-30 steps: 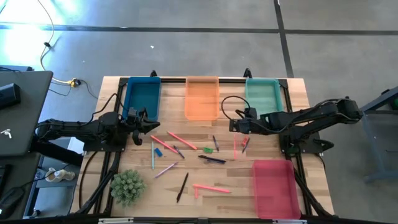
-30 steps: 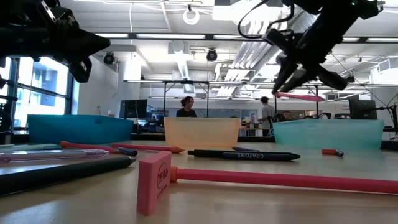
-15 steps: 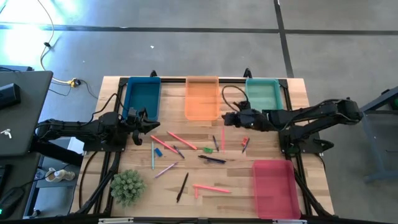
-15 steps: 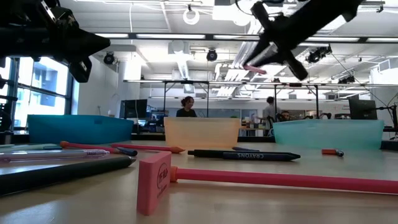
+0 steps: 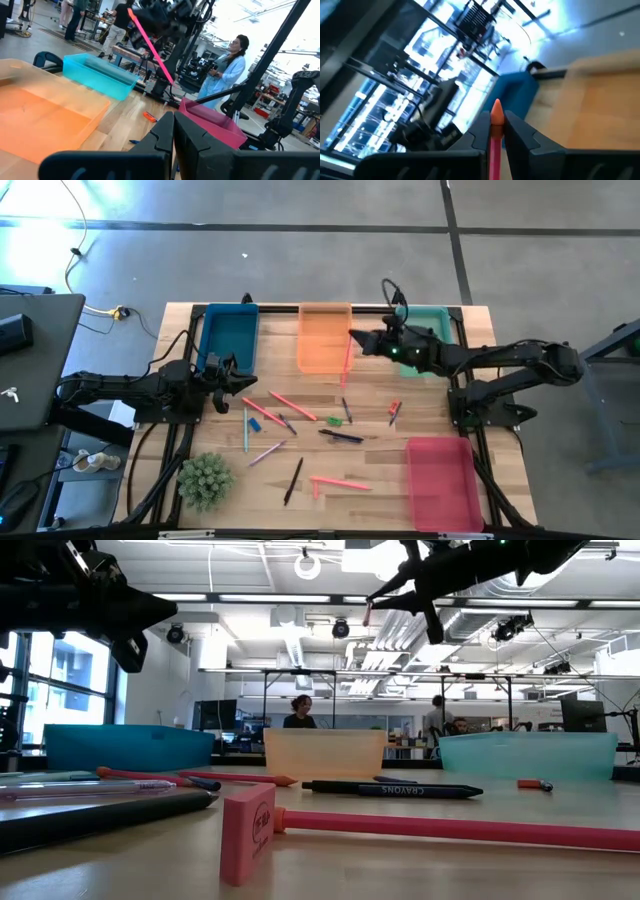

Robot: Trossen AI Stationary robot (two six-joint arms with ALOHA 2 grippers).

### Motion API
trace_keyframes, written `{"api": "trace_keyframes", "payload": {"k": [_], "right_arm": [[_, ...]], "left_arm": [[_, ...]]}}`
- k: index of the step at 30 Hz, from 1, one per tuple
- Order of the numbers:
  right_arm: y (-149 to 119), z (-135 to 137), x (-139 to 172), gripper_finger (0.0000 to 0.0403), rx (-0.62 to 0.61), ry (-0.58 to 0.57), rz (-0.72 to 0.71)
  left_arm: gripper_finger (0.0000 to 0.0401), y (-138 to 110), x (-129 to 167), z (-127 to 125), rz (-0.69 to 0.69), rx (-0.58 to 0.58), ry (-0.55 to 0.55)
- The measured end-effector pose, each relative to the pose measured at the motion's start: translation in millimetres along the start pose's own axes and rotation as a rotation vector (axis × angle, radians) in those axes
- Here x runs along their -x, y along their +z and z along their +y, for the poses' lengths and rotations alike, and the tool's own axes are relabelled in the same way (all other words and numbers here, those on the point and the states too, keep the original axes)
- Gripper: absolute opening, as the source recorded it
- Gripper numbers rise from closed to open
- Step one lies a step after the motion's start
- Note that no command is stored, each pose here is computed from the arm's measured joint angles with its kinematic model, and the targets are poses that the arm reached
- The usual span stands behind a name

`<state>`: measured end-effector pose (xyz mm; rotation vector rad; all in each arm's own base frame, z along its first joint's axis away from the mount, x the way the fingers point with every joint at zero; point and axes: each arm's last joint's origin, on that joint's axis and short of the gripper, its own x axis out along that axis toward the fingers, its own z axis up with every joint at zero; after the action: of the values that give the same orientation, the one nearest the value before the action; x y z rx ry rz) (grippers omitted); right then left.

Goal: Sort crayons/erasers/pens/pencils in bins
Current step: Put the pink pencil into the orange bin

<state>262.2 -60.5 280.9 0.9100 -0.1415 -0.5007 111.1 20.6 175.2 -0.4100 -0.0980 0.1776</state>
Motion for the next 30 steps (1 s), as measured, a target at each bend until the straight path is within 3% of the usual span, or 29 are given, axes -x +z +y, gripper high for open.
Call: {"api": "trace_keyframes", "payload": {"k": [8,12,19,30], "right_arm": [[26,-11,-7,0.0021,0.02,0.029,-0.024],[44,-3,-13,0.0021,0.081,0.049,-0.036],[76,-3,-32,0.0021,0.192,-0.099,0.015],[85,-11,-90,0.0021,0.281,-0.118,0.082]], "left_arm": [[0.0001,0,0,0,0.0,0.0,0.0],[0.0001,0,0,0,-0.001,0.0,0.003],[0.0001,0,0,1,-0.014,0.0,0.031],[0.0001,0,0,1,-0.014,0.0,0.031]]}}
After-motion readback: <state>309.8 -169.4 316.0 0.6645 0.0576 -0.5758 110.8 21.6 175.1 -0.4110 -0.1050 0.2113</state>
